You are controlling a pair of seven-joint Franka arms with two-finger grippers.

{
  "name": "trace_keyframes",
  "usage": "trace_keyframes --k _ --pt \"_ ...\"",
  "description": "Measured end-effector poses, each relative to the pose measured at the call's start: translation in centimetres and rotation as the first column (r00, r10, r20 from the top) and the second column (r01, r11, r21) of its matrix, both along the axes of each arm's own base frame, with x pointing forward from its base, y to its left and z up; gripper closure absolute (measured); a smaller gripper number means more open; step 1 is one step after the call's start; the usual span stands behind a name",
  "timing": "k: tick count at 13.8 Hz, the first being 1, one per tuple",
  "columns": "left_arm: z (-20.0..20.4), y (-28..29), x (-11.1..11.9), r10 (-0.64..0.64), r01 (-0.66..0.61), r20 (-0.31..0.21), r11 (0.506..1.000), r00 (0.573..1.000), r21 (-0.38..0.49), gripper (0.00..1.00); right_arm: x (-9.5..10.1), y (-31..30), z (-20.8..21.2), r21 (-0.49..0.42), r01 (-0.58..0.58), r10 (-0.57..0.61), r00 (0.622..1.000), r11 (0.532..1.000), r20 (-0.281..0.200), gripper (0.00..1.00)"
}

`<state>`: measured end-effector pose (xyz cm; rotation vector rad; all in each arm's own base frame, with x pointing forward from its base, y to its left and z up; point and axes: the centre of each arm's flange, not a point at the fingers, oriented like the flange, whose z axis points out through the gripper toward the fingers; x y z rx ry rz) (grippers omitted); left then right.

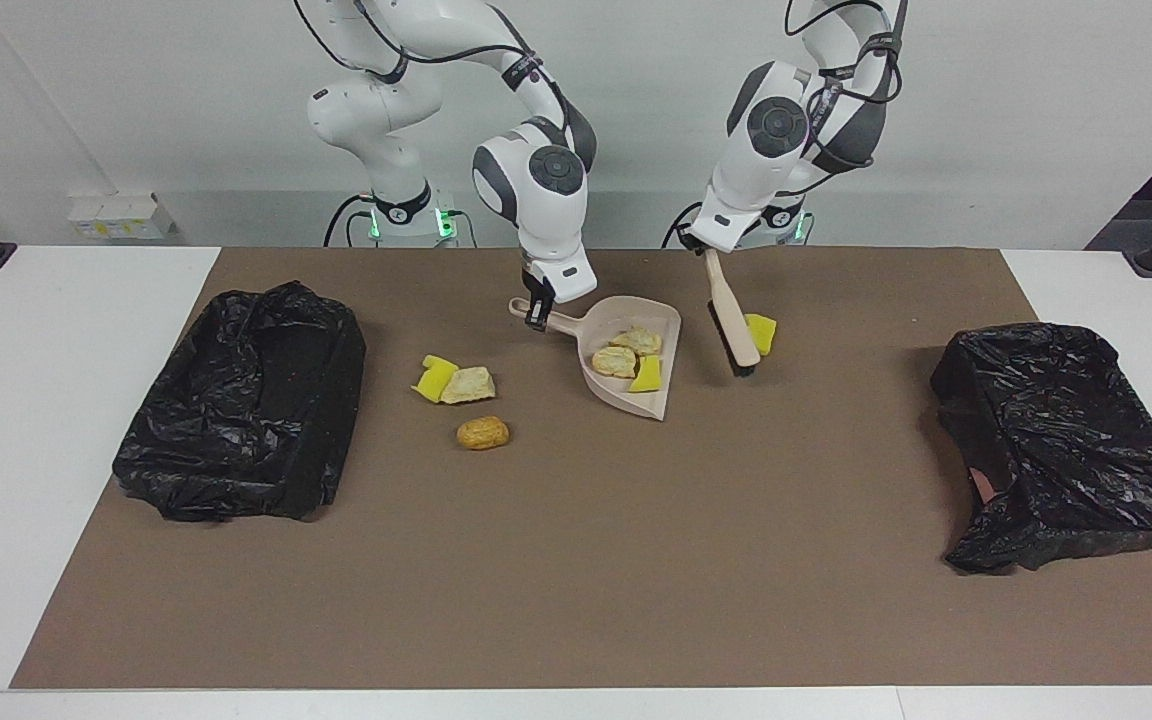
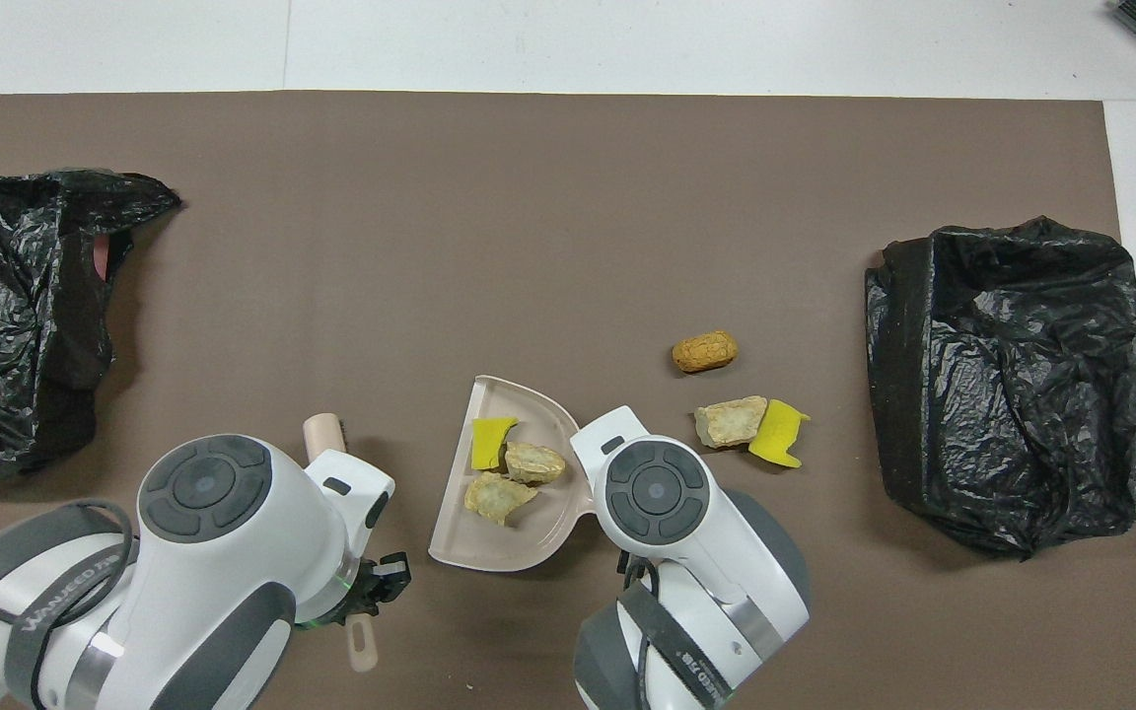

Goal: Sweep and dump trash in bin
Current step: 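Sweep the debris into the dustpan with the brush in the left gripper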

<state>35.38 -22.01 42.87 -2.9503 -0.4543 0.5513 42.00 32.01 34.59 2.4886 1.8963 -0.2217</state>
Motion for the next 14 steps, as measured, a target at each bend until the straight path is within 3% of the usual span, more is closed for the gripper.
trace_keyframes --k 2,6,10,14 --pt "-0.9 2.0 -0.7 0.053 -0.052 -0.004 0.996 0.999 0.067 0.74 0.0 0.0 0.0 0.0 0.0 0.0 1.0 1.0 0.0 0.68" --pt "-3.8 5.4 -4.4 0.081 -0.078 -0.013 0.986 0.997 0.147 0.74 0.0 0.0 0.0 0.0 0.0 0.0 1.0 1.0 0.0 0.68" --pt "-7.3 4.8 -4.8 0.049 -0.057 0.078 0.994 0.996 0.091 0.74 0.0 0.0 0.0 0.0 0.0 0.0 1.0 1.0 0.0 0.68" --pt "-7.9 1.3 -4.2 -0.149 0.15 0.177 0.989 0.973 0.006 0.74 0.0 0.0 0.0 0.0 0.0 0.0 1.0 1.0 0.0 0.68"
